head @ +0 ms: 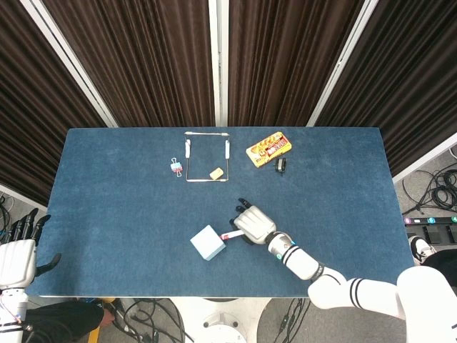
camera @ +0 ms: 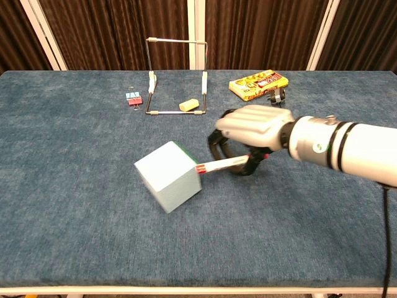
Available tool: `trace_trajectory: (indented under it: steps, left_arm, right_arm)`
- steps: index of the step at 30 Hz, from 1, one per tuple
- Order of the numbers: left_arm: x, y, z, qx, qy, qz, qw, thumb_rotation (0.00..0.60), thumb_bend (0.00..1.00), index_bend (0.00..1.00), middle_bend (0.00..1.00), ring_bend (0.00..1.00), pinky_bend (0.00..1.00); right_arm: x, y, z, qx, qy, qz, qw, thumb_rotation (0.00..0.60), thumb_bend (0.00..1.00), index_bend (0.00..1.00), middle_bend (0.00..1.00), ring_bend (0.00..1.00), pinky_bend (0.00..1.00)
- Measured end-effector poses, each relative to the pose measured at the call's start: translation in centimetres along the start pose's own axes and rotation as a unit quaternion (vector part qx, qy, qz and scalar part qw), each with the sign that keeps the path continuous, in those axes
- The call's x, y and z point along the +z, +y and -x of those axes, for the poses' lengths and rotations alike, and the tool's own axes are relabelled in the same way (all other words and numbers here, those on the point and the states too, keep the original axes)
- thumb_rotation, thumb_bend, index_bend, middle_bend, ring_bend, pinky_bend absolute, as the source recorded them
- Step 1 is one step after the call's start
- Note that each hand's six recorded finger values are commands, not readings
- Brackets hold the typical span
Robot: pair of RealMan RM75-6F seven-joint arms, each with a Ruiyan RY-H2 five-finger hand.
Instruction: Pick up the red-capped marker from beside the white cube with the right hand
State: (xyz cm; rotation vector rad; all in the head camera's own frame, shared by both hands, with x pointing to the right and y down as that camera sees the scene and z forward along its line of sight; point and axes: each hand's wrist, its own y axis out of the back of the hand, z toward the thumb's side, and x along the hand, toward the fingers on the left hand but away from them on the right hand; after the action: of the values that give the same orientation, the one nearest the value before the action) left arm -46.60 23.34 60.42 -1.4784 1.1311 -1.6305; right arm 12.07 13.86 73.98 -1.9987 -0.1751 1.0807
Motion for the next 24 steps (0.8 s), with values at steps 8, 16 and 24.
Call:
trace_trajectory:
  steps: [8,16,24]
  left_arm:
    - [-0.2,-0.1,0.3,-0.002,0.003,0.002,1.0000,0.600,0.26,0.19,0.12,0.09,0.11]
    - [-0.1,0.0,0.2,-0.001,0.000,0.003,1.0000,0.600,0.26,0.19,0.12,0.09,0.11]
    - [0.4,0.0,-0.2,0.000,-0.009,0.003,1.0000,0.600,0.26,0.19,0.12,0.09,0.11]
  right_arm:
    - [4.1,0.1,1.8,0.001,0.029,0.006,0.9996,0.600,0.50,0.60,0.62,0.19,0.04]
    - [5.6,0.7,2.4,-0.007,0.033,0.006,0.9994,0.600,0.50,0.60,0.62,0.19,0.04]
    - [-0.1,1.8,0.0,-0.020,-0.036,-0.018,0.9990,0.600,0.46,0.54,0.56,0.18,0.04]
